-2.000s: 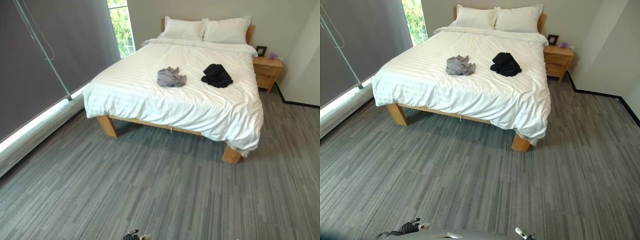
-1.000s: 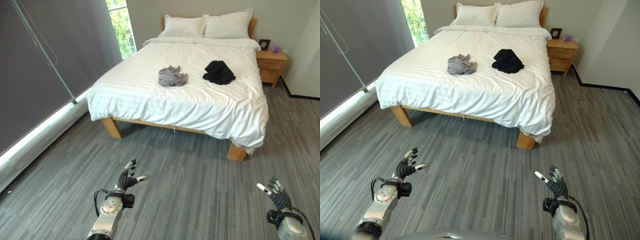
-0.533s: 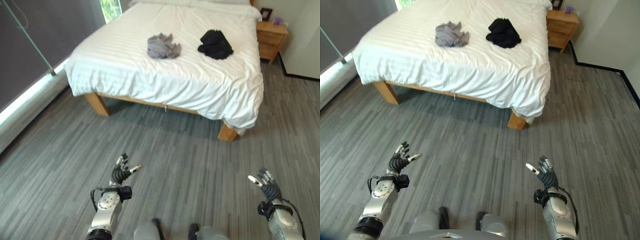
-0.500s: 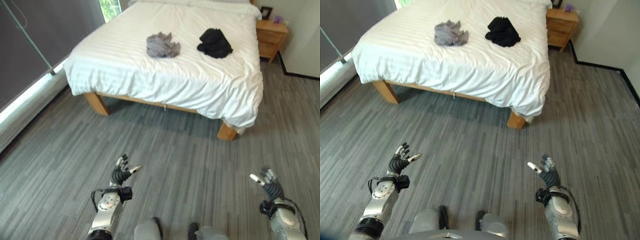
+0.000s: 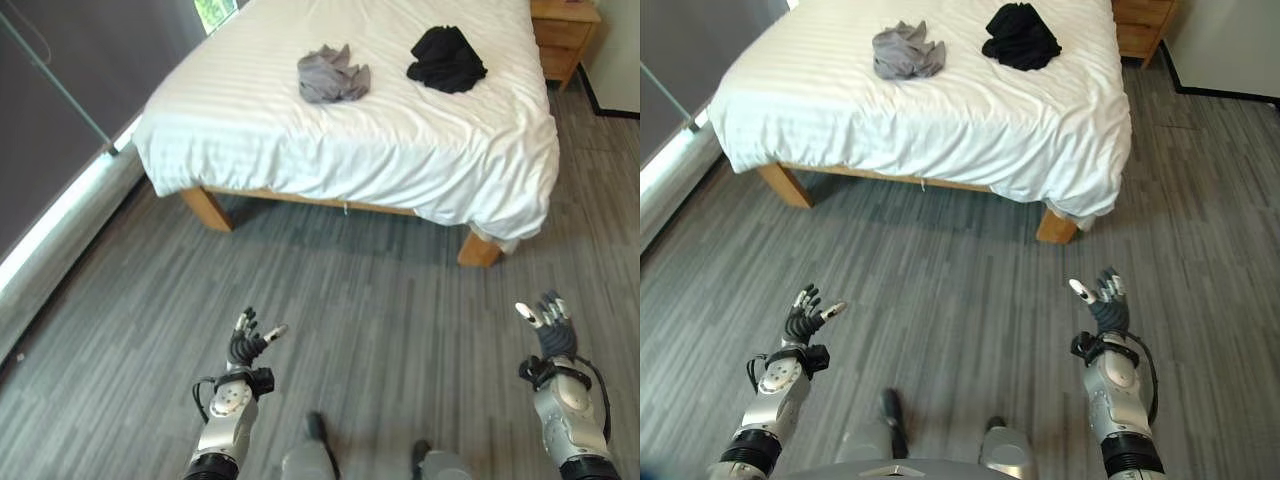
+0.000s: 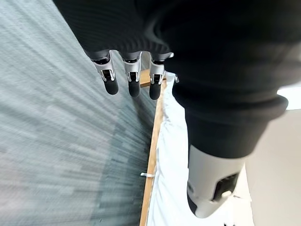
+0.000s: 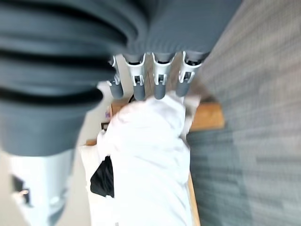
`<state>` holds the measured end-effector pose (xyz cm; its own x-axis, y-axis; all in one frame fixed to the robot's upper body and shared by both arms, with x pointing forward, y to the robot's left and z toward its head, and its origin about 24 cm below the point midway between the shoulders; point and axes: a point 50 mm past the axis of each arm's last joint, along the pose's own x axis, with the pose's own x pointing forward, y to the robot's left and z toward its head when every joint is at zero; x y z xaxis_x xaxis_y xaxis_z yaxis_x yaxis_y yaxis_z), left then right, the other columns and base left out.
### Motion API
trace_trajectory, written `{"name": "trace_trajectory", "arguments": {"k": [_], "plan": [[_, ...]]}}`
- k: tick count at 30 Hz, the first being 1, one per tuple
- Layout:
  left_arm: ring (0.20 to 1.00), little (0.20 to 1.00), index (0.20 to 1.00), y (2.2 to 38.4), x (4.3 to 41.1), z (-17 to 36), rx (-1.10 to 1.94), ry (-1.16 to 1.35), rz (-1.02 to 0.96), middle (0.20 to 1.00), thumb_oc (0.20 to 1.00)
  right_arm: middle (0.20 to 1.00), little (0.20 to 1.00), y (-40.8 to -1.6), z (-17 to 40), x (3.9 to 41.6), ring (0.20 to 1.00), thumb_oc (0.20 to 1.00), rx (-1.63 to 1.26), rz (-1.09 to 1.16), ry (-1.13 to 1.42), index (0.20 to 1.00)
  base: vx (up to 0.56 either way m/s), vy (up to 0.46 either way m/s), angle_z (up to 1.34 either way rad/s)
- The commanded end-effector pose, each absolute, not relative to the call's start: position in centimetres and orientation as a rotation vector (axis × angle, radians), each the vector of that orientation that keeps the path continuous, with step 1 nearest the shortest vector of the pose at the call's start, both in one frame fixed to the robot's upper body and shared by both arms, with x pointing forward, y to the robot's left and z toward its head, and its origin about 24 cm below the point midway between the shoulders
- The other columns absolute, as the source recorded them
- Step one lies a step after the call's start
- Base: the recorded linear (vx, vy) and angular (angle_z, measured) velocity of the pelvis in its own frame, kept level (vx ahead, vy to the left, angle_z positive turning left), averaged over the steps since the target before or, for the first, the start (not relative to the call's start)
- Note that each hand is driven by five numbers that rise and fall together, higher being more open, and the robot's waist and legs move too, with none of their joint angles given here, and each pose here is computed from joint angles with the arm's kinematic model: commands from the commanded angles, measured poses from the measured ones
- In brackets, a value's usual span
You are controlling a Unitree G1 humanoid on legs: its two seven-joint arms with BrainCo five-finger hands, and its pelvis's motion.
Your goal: Pick up bed clothes into laundry basket.
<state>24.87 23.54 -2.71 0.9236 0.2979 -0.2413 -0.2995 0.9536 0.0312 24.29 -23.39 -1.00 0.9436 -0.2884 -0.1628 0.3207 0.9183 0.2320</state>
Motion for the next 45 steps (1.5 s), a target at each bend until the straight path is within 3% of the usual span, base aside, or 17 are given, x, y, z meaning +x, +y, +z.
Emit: {"name": "trace_trajectory", "arguments": {"k": [1, 16, 23, 28, 45], "plan": [[1.000, 1.000, 1.000, 25.8, 26.6, 2.0, 0.063, 0.030, 0.346, 1.000, 1.000, 1.000, 1.000, -22.8, 3.2, 26.7, 1.000, 1.000, 0.285, -0.255, -0.069, 1.000, 0.31, 0.347, -0.42], [1.000, 1.000, 1.000, 24.6, 28.3, 5.4, 0.105, -0.147, 0.307, 1.000, 1.000, 1.000, 1.000, -28.0, 3.8, 25.0, 1.000, 1.000, 0.185, -0.468, -0.119, 1.000, 0.37, -0.003, 0.16], [1.000, 1.000, 1.000, 24.1, 27.6, 2.9, -0.249, -0.082, 0.381, 1.000, 1.000, 1.000, 1.000, -28.9, 5.3, 25.3, 1.000, 1.000, 0.222, -0.524, -0.192, 1.000, 0.42, -0.289, 0.25], [1.000, 1.000, 1.000, 24.0, 27.5, 2.2, -0.308, -0.052, 0.385, 1.000, 1.000, 1.000, 1.000, -30.6, 5.2, 24.2, 1.000, 1.000, 0.122, -0.519, -0.154, 1.000, 0.47, -0.393, 0.03], [1.000, 1.000, 1.000, 26.4, 26.6, 3.0, -0.160, -0.075, 0.416, 1.000, 1.000, 1.000, 1.000, -28.9, 5.3, 24.1, 1.000, 1.000, -0.012, -0.382, -0.125, 1.000, 0.37, 0.105, -0.07]]}}
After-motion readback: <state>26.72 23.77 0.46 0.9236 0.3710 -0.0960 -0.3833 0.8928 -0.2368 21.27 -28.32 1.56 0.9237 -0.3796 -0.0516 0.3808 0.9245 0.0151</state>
